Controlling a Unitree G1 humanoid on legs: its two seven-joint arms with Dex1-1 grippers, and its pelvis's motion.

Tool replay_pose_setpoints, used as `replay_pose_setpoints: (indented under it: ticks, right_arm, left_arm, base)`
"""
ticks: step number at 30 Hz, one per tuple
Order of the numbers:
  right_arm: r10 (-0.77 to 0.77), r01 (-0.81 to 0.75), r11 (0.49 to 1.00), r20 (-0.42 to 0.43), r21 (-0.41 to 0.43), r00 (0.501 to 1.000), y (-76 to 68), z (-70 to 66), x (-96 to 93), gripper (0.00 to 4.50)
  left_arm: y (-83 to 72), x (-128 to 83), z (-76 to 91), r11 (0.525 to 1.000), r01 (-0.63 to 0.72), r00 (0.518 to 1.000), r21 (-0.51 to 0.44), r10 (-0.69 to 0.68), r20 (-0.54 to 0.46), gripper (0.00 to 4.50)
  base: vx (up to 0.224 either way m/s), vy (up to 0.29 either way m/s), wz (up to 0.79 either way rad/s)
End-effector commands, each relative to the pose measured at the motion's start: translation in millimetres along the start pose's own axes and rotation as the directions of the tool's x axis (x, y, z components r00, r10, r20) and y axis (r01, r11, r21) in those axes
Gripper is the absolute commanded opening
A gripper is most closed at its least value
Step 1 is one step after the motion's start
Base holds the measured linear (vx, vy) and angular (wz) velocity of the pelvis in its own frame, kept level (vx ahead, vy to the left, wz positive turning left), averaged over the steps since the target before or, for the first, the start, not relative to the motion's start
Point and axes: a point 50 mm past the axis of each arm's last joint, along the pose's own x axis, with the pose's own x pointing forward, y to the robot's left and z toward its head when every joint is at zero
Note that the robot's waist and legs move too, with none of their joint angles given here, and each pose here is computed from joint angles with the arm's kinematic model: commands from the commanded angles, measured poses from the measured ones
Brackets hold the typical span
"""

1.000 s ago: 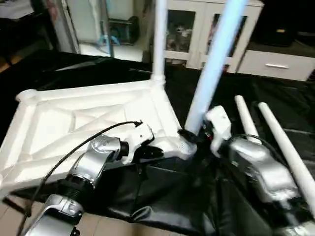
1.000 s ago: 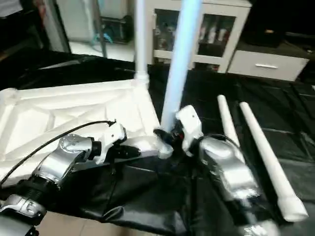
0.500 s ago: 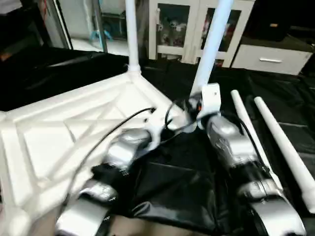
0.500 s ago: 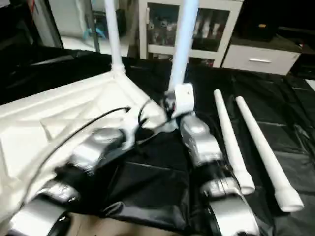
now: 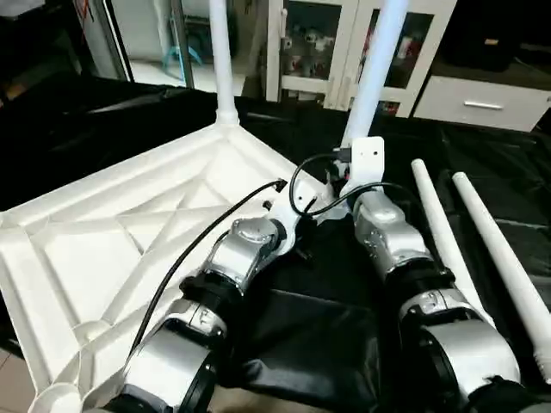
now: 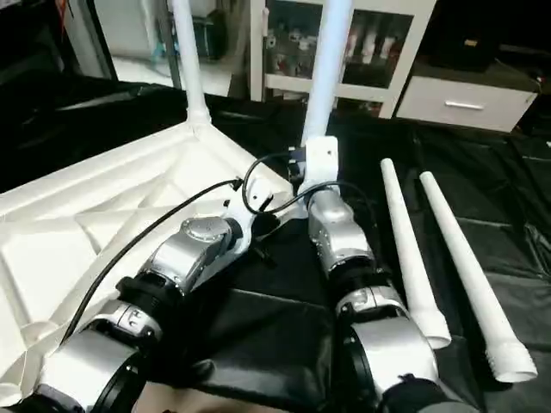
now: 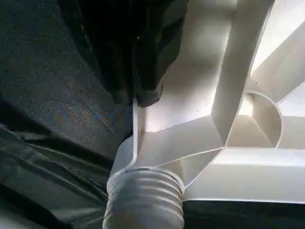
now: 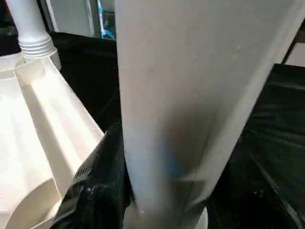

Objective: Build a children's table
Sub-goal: Insert table leg to table base

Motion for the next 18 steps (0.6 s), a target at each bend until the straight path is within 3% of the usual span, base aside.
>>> replay_pose_setpoints:
  ticks: [1, 8, 10, 12, 15, 18]
  right_arm:
    - [0.03, -0.027, 0.999, -0.119, 0.033, 0.992, 1.0, -30.5, -4.5, 2.54]
    - [0.145, -0.145, 0.989, 0.009, -0.008, 0.989, -1.8, -2.8, -6.5, 3.3]
    - [0.153, -0.153, 0.988, 0.017, -0.007, 0.988, -2.4, -1.1, -7.3, 3.39]
    - [0.235, -0.234, 0.972, 0.052, -0.038, 0.971, -6.1, 7.9, -15.7, 3.61]
    - [0.293, -0.289, 0.955, 0.055, -0.069, 0.955, -9.9, 10.6, -23.9, 3.82]
    - [0.323, -0.318, 0.94, 0.021, -0.126, 0.946, -24.6, 9.7, -38.7, 4.16]
  left_arm:
    - [-3.9, 1, 12.4, 0.999, 0.043, 0.998, 0.022, -0.044, 0.051, 0.0]
    - [-1.0, -7, 9.1, 0.994, 0.094, 0.993, 0.053, -0.097, 0.061, 0.0]
    - [-0.8, -7, 8.8, 0.994, 0.097, 0.993, 0.054, -0.1, 0.061, 0.0]
    - [1.5, -12, 6.9, 0.99, 0.12, 0.99, 0.07, -0.125, 0.065, 0.0]
    - [3.0, -16, 5.2, 0.987, 0.143, 0.987, 0.077, -0.148, 0.067, 0.0]
    - [5.9, -24, -0.4, 0.977, 0.189, 0.98, 0.101, -0.194, 0.051, 0.0]
  base:
    - [0.0, 0.0, 0.0]
    - [0.0, 0.0, 0.0]
    - [0.0, 0.0, 0.0]
    - [0.0, 0.0, 0.0]
    - [0.0, 0.0, 0.0]
    - [0.0, 0.0, 0.0]
